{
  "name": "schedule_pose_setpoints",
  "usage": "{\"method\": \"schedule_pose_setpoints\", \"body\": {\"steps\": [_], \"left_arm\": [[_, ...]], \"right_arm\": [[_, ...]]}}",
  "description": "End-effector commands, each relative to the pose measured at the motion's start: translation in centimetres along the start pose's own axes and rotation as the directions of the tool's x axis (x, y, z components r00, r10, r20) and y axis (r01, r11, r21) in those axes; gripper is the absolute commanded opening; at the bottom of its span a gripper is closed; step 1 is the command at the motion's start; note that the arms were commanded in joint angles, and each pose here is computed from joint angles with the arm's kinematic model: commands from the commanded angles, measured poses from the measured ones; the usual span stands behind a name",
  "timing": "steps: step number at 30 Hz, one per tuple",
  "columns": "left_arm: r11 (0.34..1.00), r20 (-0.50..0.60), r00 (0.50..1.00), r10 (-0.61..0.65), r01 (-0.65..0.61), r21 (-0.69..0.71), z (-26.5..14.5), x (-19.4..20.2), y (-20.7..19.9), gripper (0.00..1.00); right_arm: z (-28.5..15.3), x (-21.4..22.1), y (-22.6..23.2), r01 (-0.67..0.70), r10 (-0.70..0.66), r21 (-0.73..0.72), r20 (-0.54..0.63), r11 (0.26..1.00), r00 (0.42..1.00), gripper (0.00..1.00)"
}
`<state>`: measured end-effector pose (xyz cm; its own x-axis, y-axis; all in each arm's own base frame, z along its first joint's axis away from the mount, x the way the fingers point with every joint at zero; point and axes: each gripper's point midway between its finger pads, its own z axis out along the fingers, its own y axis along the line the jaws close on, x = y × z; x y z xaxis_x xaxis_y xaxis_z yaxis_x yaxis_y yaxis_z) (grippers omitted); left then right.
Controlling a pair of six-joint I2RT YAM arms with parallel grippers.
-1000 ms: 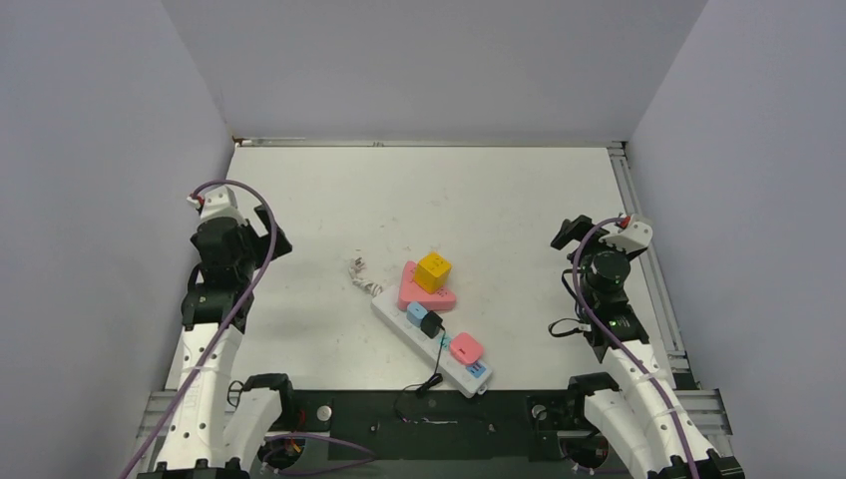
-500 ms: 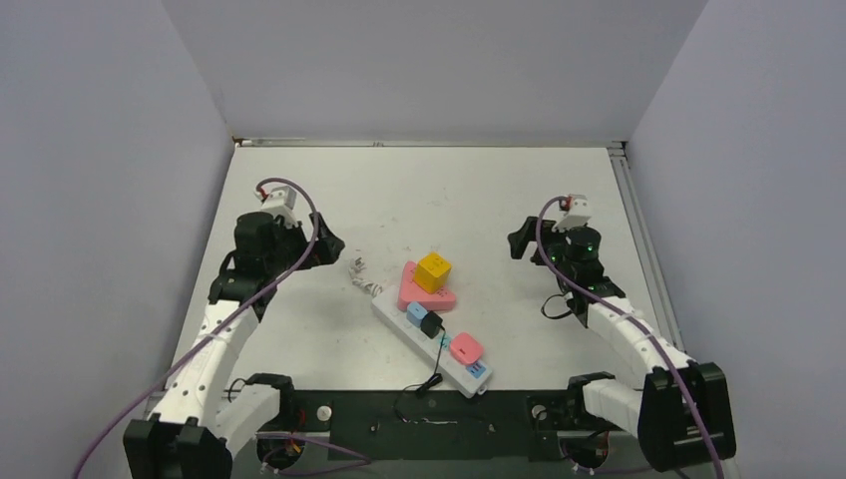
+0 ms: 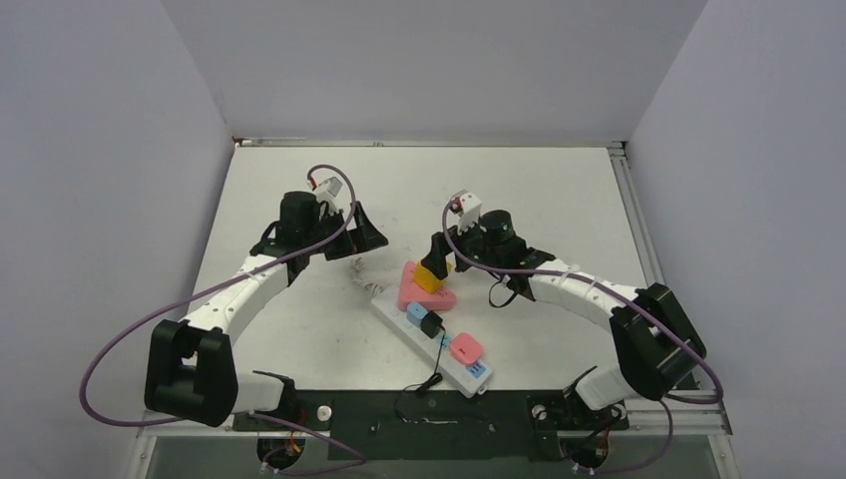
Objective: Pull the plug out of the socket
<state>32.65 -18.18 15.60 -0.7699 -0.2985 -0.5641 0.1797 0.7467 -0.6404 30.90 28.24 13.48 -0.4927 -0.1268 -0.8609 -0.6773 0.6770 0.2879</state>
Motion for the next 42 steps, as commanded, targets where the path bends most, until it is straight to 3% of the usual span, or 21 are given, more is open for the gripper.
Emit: {"method": "schedule_pose_setpoints", "body": {"steps": [1,6,14,18,25,30,34,42], "left_arm": [[1.000,-0.051,0.998,0.030,-0.030,0.007,-0.1,0.9,0.1,0.96],[1.000,-0.147,0.989,0.012,-0.014,-0.016,-0.3,3.9,1.5,0.96],[1.000,-0.197,0.980,-0.013,0.012,-0.008,0.4,4.7,1.7,0.96],[1.000,-0.220,0.975,-0.029,0.030,0.000,0.6,5.3,1.8,0.96],[1.000,-0.217,0.976,-0.030,0.028,-0.013,0.8,5.3,2.0,0.96],[0.999,-0.224,0.974,-0.032,0.027,-0.024,1.0,5.6,2.2,0.96],[0.999,-0.248,0.968,-0.033,0.029,-0.018,1.4,6.2,2.0,0.96],[0.999,-0.327,0.944,-0.035,0.045,0.020,2.4,8.4,1.0,0.96]], "right_arm": [[1.6,-0.3,-0.5,0.059,-0.059,0.020,-0.024,0.998,0.998,0.90],[2.5,1.1,1.0,0.087,-0.091,-0.057,-0.072,0.995,0.993,0.90],[3.1,3.3,1.9,0.085,-0.097,-0.093,-0.129,0.992,0.987,0.90],[3.1,4.0,1.7,0.074,-0.085,-0.086,-0.136,0.994,0.987,1.00],[3.5,4.1,2.0,0.054,-0.068,-0.102,-0.143,0.993,0.987,0.70],[3.3,3.2,1.3,0.040,-0.044,-0.041,-0.089,0.998,0.995,0.28],[2.0,1.2,-0.3,0.023,-0.027,0.116,0.034,0.993,0.999,0.06],[-1.2,-0.1,-2.2,-0.018,-0.059,0.383,0.187,0.924,0.981,0.05]]}}
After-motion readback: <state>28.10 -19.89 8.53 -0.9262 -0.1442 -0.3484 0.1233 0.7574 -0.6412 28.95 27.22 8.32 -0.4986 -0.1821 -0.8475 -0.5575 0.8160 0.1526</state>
